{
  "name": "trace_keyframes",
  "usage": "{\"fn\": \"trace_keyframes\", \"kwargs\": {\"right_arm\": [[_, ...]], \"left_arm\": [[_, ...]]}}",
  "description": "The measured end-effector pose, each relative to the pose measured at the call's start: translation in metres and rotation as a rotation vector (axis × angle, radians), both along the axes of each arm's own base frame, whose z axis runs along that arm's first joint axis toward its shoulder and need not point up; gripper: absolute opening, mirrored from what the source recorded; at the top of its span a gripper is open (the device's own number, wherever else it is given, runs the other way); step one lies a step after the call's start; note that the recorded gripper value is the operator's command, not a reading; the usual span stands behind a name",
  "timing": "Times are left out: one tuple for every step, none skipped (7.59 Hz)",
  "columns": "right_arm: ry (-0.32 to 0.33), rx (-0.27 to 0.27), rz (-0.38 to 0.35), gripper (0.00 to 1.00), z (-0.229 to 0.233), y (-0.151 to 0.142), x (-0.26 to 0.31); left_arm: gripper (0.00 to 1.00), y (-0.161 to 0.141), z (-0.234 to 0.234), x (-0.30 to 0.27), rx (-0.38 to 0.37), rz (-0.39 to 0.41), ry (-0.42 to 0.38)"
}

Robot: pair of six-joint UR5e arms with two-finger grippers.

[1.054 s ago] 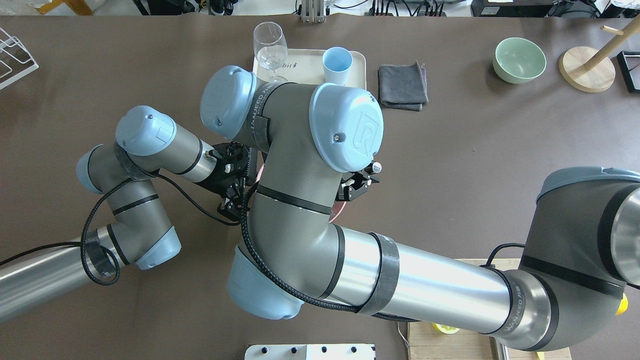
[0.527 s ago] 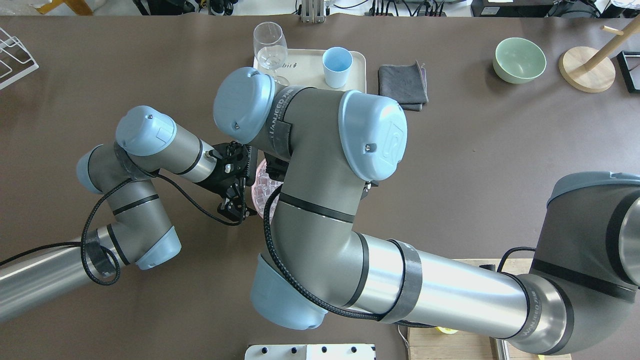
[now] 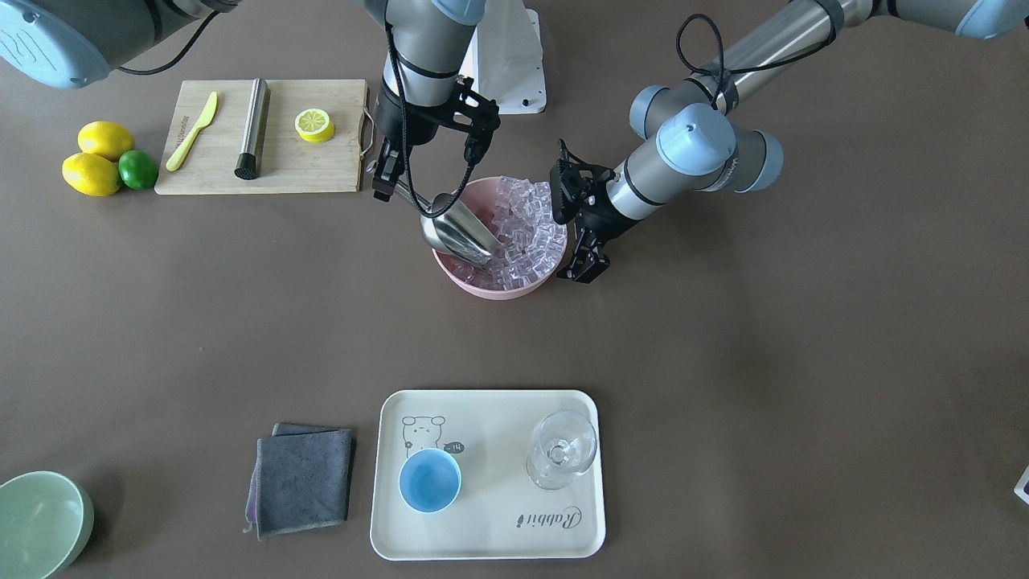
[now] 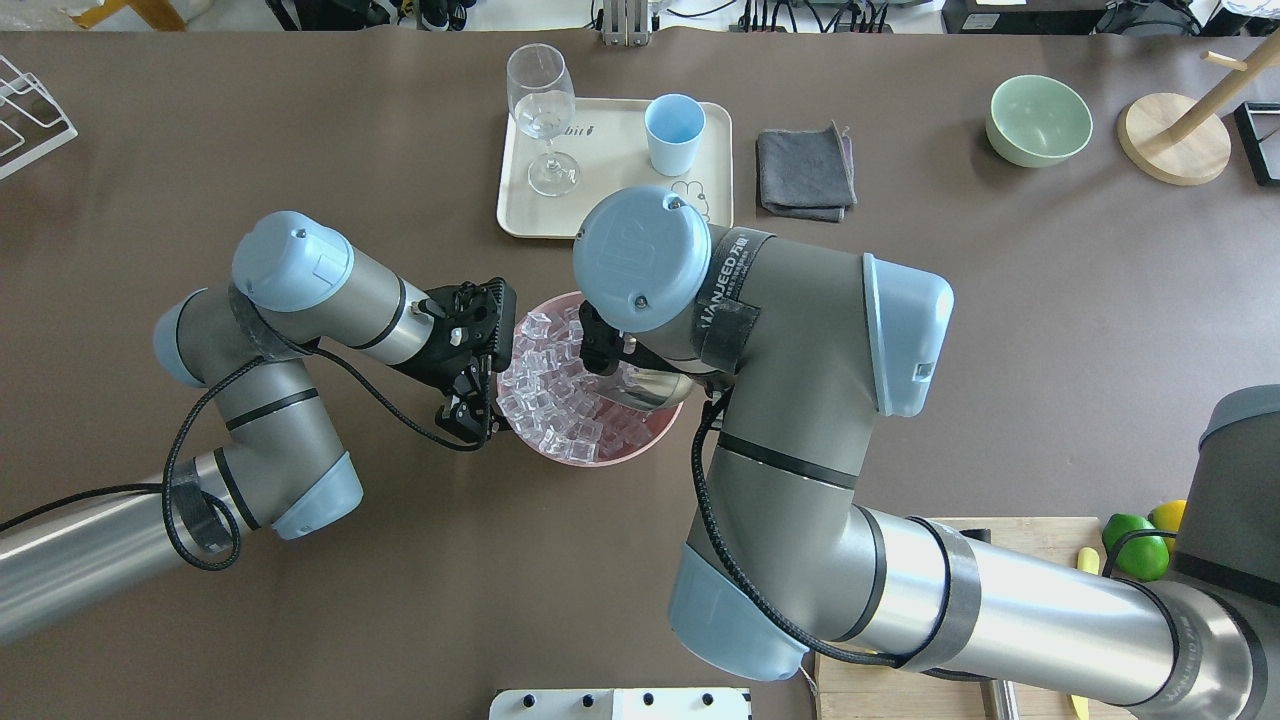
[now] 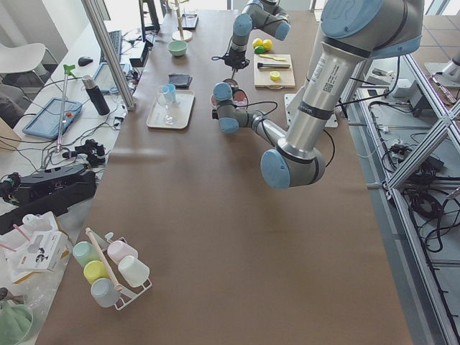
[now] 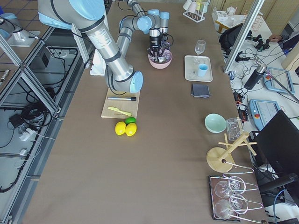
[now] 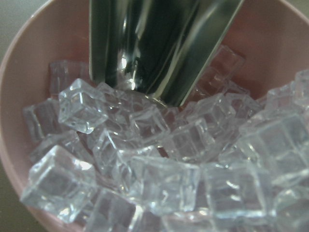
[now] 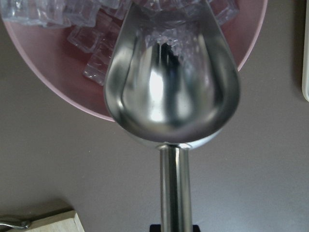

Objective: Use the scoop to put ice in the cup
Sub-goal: 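Drag the scoop through the ice cubes and lift it out with the right gripper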

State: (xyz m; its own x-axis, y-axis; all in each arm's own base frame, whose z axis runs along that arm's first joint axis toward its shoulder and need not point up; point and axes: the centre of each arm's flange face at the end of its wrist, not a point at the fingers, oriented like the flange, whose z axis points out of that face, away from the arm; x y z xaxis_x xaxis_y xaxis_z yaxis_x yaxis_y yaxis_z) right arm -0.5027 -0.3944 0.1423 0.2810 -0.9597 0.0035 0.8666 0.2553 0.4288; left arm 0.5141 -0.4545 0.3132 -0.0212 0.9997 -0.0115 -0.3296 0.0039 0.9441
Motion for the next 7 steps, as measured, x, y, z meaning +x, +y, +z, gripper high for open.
{"fn": "trace_keyframes", "kwargs": {"right_arm": [[-0.025,0.005,0.006,0.00,0.008,0.001,0.001],[-0.051,0.010,0.010,0.00,0.017,0.004,0.006],[-0.082,0.011,0.019,0.00,0.029,0.005,0.007],[-0.110,0.007,0.028,0.00,0.040,0.006,0.007],[-0.136,-0.001,0.036,0.00,0.049,0.007,0.006],[-0.149,-0.012,0.041,0.00,0.056,0.006,0.002],[-0.155,-0.026,0.055,0.00,0.069,0.004,-0.005]], "left_arm": [[0.99,0.000,-0.001,0.000,0.000,0.000,0.001],[0.99,0.000,-0.001,0.000,0.001,0.000,0.001],[0.99,0.000,-0.001,0.000,0.000,0.000,0.001],[0.99,0.000,-0.001,0.000,0.000,0.001,0.001],[0.99,0.000,-0.001,0.000,0.000,0.001,0.001],[0.99,0.000,-0.001,0.000,0.000,0.001,0.001],[0.99,0.000,-0.001,0.000,0.000,0.001,0.001]]}}
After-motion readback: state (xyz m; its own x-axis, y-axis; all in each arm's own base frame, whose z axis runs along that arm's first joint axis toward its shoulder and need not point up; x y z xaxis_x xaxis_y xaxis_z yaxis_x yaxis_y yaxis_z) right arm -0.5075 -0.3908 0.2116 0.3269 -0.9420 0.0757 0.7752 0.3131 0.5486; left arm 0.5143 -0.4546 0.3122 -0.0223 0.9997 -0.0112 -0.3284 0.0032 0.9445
